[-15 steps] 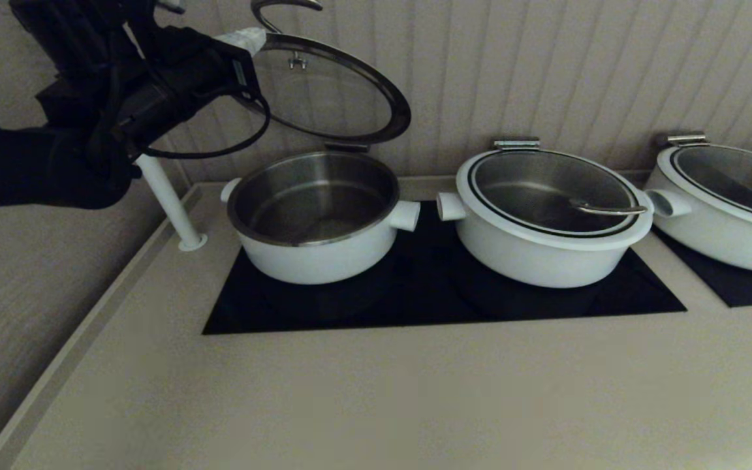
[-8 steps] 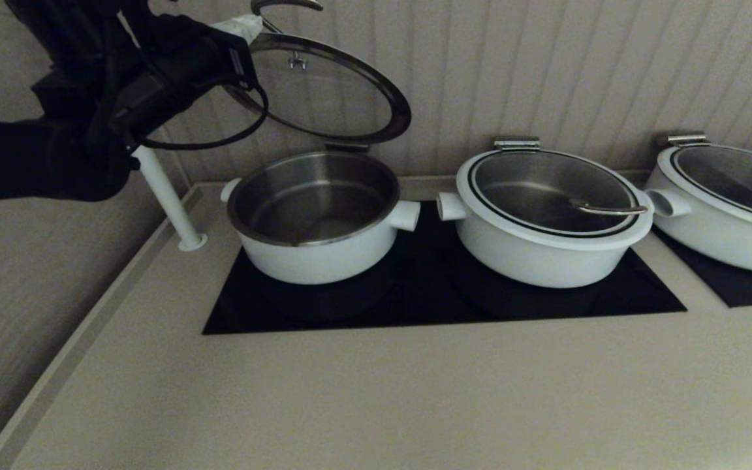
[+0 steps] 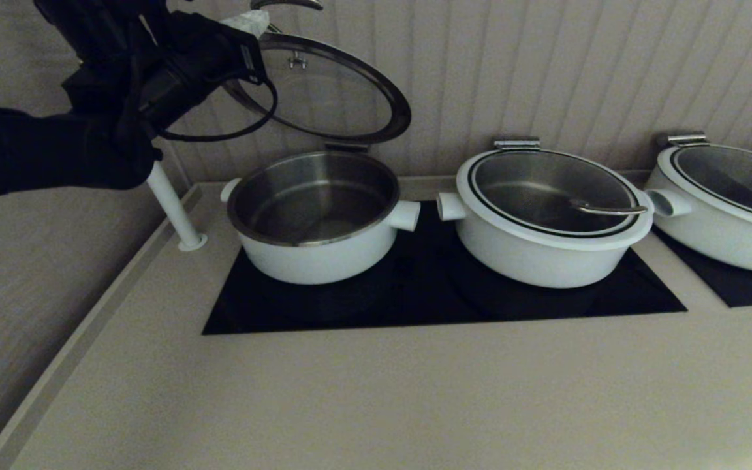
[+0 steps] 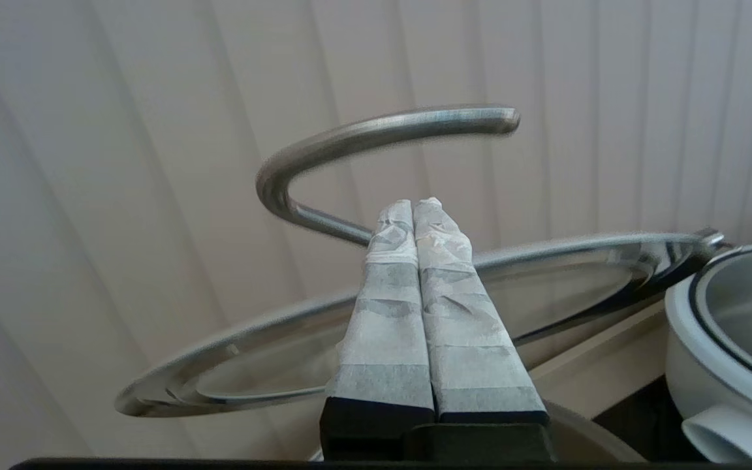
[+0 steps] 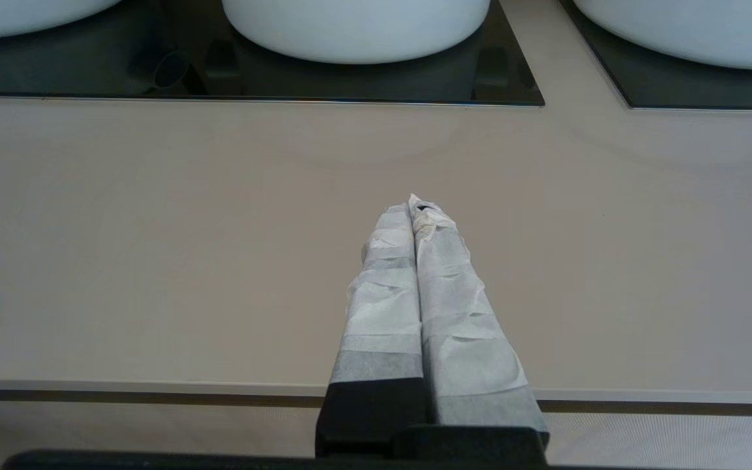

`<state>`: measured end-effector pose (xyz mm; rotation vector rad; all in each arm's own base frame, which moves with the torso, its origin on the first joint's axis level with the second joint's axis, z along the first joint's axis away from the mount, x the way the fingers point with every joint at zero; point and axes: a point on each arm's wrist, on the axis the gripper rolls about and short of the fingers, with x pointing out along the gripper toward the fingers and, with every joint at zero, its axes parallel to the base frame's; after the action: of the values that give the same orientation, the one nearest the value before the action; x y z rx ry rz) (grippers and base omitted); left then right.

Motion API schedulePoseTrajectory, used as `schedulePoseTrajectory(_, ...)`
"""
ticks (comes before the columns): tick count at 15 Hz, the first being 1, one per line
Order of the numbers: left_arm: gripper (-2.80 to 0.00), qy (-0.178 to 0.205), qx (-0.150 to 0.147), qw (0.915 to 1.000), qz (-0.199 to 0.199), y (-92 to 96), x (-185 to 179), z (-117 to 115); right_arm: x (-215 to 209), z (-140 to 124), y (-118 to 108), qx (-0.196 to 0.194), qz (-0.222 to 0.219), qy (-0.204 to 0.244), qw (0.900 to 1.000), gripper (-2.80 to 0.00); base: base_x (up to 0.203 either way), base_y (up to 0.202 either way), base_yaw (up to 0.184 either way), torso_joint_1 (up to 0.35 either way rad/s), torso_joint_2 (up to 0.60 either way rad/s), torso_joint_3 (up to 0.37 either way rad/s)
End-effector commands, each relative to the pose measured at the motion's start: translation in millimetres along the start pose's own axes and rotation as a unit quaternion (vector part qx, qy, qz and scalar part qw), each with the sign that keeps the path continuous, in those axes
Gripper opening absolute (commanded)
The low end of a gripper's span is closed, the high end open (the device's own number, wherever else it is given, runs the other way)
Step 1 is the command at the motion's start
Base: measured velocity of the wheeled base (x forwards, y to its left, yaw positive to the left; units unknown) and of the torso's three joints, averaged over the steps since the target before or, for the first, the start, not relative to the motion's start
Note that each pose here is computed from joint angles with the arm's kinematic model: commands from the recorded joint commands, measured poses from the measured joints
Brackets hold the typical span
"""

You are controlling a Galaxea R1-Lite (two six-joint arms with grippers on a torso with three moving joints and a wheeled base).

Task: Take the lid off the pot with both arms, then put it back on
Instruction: Close the pot lid

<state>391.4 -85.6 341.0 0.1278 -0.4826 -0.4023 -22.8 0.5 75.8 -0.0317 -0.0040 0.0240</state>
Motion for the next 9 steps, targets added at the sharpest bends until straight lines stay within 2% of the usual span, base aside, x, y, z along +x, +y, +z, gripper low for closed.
schedulePoseTrajectory(1,-2.8,0.007,-0.001,1.0,-0.001,-0.1,3.1,-10.9,0.1,0.0,0.0,0.0,0.0,0.001,1.0,-2.8,0.0,0.0,0.0,0.0,0.0,0.0)
schedulePoseTrajectory(9,-2.8,0.014,0.002,0.9999,0.009,7.8,0.4,-15.7,0.1,0.0,0.0,0.0,0.0,0.001,1.0,-2.8,0.0,0.0,0.0,0.0,0.0,0.0)
